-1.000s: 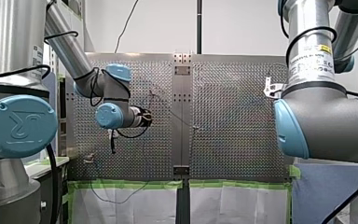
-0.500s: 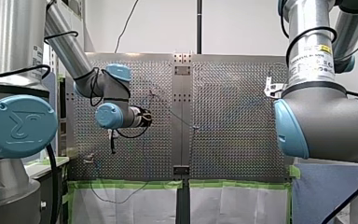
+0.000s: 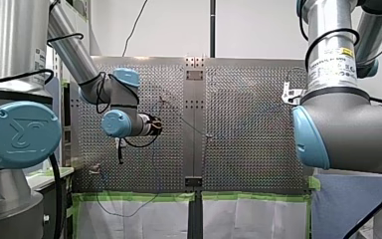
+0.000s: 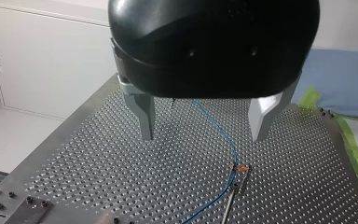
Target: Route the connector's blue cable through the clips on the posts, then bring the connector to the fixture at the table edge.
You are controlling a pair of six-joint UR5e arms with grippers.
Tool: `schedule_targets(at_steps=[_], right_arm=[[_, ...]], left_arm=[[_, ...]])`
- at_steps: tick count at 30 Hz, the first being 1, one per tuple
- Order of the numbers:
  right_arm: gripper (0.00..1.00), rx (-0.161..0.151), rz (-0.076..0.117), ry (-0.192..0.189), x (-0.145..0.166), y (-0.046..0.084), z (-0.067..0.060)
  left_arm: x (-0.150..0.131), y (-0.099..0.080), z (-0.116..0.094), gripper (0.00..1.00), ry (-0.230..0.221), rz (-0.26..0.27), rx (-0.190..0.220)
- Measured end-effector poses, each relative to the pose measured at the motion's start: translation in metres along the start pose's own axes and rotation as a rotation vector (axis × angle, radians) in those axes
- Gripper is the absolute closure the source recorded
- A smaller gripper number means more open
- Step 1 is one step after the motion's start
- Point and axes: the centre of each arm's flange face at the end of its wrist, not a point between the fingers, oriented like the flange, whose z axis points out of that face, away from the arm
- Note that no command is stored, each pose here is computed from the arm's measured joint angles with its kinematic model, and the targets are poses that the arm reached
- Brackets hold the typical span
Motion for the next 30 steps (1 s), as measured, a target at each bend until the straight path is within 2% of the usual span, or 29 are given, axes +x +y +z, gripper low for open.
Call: schedule_targets(at_steps=[11, 30], right_arm=[[0.01, -0.008, 0.000, -0.001, -0.0001, 0.0000, 0.0001], [0.01, -0.018, 0.001, -0.001, -0.0005, -0.0003, 0.0001]], left_arm=[[0.0000, 0.0001, 0.0000, 0.01, 0.000, 0.000, 0.000], [-0.0001, -0.0001, 0.0002, 0.01, 0.000, -0.002, 0.001]])
